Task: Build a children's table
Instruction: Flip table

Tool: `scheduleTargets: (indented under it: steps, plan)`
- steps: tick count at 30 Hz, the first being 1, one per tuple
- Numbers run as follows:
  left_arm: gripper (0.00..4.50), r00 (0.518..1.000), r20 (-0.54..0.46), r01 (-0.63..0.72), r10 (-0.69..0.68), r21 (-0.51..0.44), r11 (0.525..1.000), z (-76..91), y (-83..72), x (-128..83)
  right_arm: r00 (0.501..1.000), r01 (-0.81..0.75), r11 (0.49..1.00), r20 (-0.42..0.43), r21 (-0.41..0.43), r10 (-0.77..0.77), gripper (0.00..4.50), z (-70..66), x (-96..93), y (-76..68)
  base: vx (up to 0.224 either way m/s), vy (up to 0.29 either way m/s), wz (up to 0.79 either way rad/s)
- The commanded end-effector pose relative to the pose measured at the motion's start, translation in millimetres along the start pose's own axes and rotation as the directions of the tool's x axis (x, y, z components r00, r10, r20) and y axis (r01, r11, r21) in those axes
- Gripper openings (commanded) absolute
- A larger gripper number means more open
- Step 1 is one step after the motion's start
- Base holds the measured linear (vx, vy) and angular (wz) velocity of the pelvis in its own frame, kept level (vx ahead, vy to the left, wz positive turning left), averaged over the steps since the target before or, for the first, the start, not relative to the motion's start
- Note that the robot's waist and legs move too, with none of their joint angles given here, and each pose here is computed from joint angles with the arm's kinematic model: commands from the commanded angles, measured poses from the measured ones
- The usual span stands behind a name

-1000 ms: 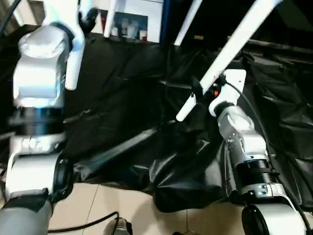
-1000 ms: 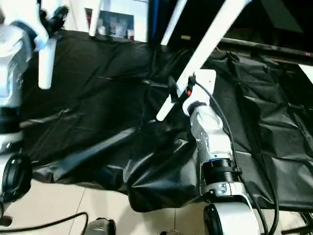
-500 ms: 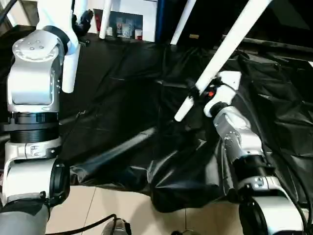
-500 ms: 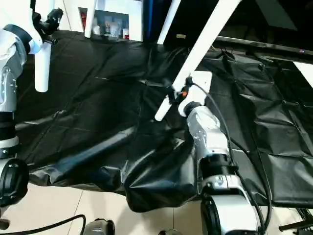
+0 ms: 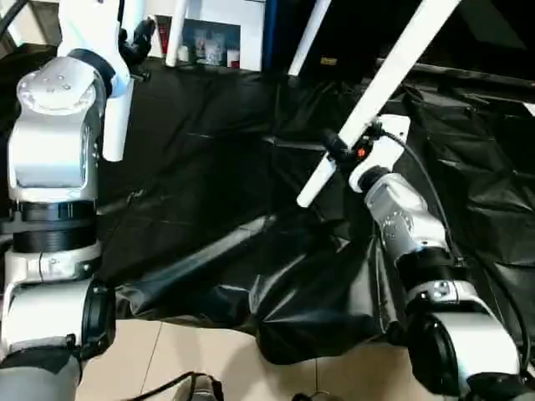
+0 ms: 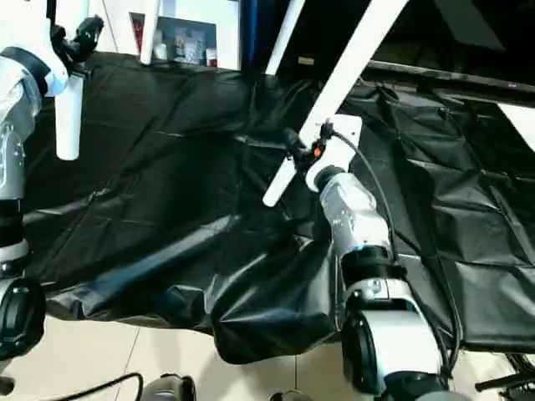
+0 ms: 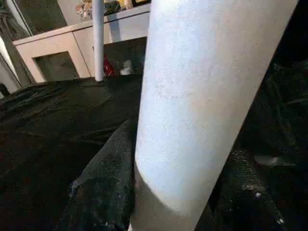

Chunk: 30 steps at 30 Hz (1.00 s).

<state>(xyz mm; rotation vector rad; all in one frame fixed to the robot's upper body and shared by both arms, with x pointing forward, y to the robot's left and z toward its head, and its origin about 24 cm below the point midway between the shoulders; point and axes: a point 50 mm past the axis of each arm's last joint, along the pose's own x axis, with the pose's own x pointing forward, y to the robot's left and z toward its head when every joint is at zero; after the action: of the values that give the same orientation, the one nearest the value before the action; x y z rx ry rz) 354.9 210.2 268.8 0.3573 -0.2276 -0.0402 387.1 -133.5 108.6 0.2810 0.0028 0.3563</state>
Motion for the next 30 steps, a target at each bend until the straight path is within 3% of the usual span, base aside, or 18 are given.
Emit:
scheduleTargets:
  steps: [1,8,16,21,24,30]
  plan:
    - [1.74,0.999,0.044,-0.008,0.008,-0.008,1.0,-1.1,-2.3,-6.2,1.0,-0.006,0.996,0.024,-0.093,0.008,1.63,9.3,2.8,1.4,0.0,0.0,0.0]
    - [1.73,0.988,0.129,-0.082,0.085,-0.035,0.996,-31.9,-15.1,-34.2,0.998,-0.01,0.982,0.063,-0.187,0.022,1.6,10.8,7.0,9.7,0.0,0.0,0.0]
    - [1.72,0.957,0.204,-0.213,0.205,0.016,0.977,-69.3,-23.3,-66.8,0.991,-0.012,0.962,0.126,-0.272,0.048,1.55,13.5,9.0,19.5,0.0,0.0,0.0]
    - [1.72,0.954,0.192,-0.239,0.231,0.021,0.971,-91.6,-32.6,-80.6,0.984,-0.014,0.945,0.166,-0.328,0.072,1.55,11.3,7.5,27.3,0.0,0.0,0.0]
    - [1.72,0.956,0.167,-0.25,0.241,0.037,0.968,-109.2,-37.8,-91.6,0.967,0.018,0.927,0.242,-0.375,0.08,1.55,9.4,-0.2,33.4,0.0,0.0,0.0]
    - [1.72,0.955,0.152,-0.265,0.256,0.041,0.963,-117.5,-36.0,-95.4,0.954,0.065,0.916,0.293,-0.395,0.059,1.55,4.2,-13.2,31.5,0.0,0.0,0.0]
